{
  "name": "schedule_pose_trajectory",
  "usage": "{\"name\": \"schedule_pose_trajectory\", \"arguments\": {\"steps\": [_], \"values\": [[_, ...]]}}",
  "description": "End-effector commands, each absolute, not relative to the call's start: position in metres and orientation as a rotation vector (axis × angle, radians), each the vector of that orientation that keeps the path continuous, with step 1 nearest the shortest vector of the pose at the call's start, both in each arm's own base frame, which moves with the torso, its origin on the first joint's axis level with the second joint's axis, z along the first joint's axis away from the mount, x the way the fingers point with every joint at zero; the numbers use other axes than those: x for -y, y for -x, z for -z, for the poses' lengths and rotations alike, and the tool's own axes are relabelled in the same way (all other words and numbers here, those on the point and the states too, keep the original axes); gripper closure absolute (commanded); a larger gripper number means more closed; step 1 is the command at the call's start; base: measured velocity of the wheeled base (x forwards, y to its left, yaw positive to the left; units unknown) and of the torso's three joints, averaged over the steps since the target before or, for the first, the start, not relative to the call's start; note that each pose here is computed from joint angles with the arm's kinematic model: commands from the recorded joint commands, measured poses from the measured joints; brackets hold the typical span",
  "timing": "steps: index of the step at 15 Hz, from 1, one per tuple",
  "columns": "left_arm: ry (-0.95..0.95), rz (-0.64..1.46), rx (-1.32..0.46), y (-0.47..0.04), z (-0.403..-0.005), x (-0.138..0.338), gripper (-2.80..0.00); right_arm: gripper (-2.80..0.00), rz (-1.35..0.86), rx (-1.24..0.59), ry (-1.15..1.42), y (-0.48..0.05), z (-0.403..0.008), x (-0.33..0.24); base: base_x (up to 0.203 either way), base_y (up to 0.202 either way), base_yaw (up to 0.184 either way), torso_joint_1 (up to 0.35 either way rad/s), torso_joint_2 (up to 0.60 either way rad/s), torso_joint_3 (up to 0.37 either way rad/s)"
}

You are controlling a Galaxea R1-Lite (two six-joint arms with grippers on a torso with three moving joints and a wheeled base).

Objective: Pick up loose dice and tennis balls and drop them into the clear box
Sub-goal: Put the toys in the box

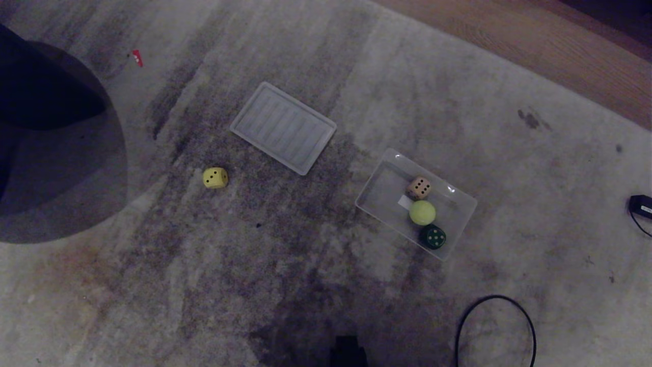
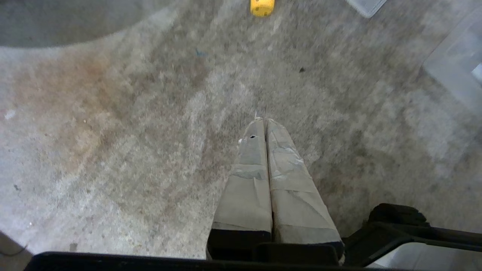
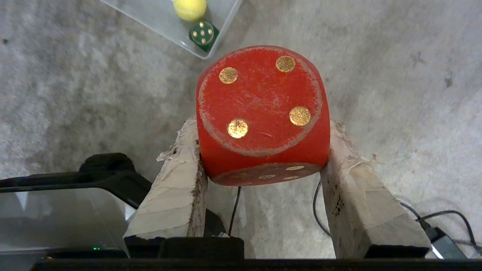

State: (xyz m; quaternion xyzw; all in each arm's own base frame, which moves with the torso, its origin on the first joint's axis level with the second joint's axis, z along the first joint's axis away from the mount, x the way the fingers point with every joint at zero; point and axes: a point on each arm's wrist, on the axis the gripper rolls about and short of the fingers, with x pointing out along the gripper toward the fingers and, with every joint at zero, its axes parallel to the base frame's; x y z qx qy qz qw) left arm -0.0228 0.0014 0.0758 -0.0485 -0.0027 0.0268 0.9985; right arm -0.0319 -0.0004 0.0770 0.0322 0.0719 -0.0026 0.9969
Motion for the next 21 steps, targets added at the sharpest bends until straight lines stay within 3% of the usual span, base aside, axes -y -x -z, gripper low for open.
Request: {"name": "schedule_pose_trajectory", "arguments": {"steps": [1,10,21], "values": [[0.098,-0.055,0.004,0.0226,-0.0755,-0.0014,0.00,0.00,0.006,-0.146,-0.065,0.0318,-0.0768,0.0004,0.000,0.000,0.000,0.002,0.00,-0.207],[0.095,-0.053,0.003,0.0226,-0.0754,-0.0014,0.00,0.00,0.005,-0.146,-0.066,0.0318,-0.0768,0.0004,0.000,0.000,0.000,0.003,0.00,-0.189],[0.097,-0.054,0.004,0.0226,-0.0756,-0.0014,0.00,0.00,0.014,-0.144,-0.092,0.0319,-0.0772,0.0005,0.000,0.000,0.000,0.001,0.00,-0.014]]}}
